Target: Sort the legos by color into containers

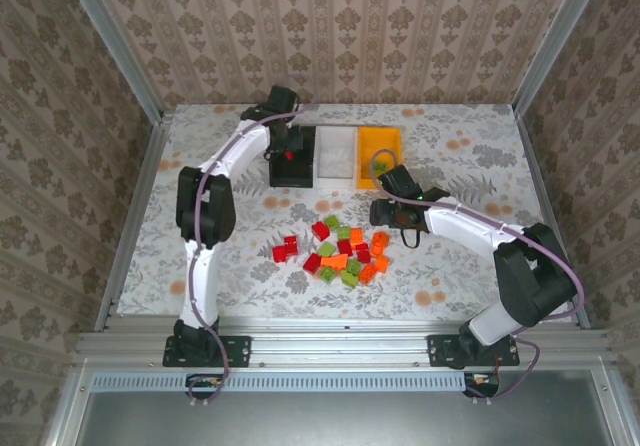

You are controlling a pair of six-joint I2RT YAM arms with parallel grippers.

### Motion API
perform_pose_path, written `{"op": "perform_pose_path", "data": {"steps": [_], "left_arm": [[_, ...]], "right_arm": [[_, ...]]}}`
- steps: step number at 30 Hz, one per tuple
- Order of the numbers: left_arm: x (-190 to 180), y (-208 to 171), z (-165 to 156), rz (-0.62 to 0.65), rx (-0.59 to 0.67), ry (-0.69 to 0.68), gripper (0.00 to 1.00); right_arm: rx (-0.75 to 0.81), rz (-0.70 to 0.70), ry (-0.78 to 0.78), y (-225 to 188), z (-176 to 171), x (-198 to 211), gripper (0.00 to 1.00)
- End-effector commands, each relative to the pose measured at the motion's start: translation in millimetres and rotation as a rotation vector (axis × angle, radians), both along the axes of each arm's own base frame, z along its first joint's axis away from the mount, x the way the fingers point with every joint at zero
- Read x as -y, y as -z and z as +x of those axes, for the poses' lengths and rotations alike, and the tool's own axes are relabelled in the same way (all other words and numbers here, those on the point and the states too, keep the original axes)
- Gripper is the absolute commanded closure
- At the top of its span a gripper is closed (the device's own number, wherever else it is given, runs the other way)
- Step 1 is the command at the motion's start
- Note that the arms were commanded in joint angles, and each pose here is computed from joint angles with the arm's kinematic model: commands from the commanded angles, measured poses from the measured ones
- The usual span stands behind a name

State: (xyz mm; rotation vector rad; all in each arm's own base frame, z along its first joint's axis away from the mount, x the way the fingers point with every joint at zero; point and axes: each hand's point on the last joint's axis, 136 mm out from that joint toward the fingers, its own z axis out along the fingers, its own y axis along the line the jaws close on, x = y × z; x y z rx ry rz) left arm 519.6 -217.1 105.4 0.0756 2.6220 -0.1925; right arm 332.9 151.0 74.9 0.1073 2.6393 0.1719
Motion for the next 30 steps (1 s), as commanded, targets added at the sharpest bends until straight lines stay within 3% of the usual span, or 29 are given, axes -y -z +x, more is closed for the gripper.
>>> {"op": "perform_pose_path", "data": {"steps": [1,5,9,11,16,21,25,30], "left_arm": [[2,-11,-4,-0.004,-0.015,0.042,0.90],[8,-9,-4,-0.032,-0.019,0.059,0.73],[15,-25,-6,-0.079,0.002,0.074,0.45],[19,-43,-9,-0.097,0.027,0.078,0.24],[19,-93,-31,-0.140,0.108,0.095,0.13],[17,-123,-70,-0.257,0.173,0.102,0.04],[4,-114,-106,-0.277,0.166,0.094,0.02],[-20,-79,-144,-0.237,0.109,0.063,0.01]], "right_arm": [[-0.062,-0.015,0.023,13,-19,7,0.35],[-0.114,0.042,0.022,26,-30,-6,0.34],[-0.153,0.074,0.042,40,-40,-15,0.34],[-0.170,0.079,0.059,47,-43,-17,0.36],[-0.187,0.079,0.122,60,-48,-14,0.39],[-0.171,0.114,0.131,66,-43,-19,0.53],[-0.136,0.116,0.110,62,-33,-24,0.65],[-0.117,0.070,0.075,60,-24,-24,0.72]]}}
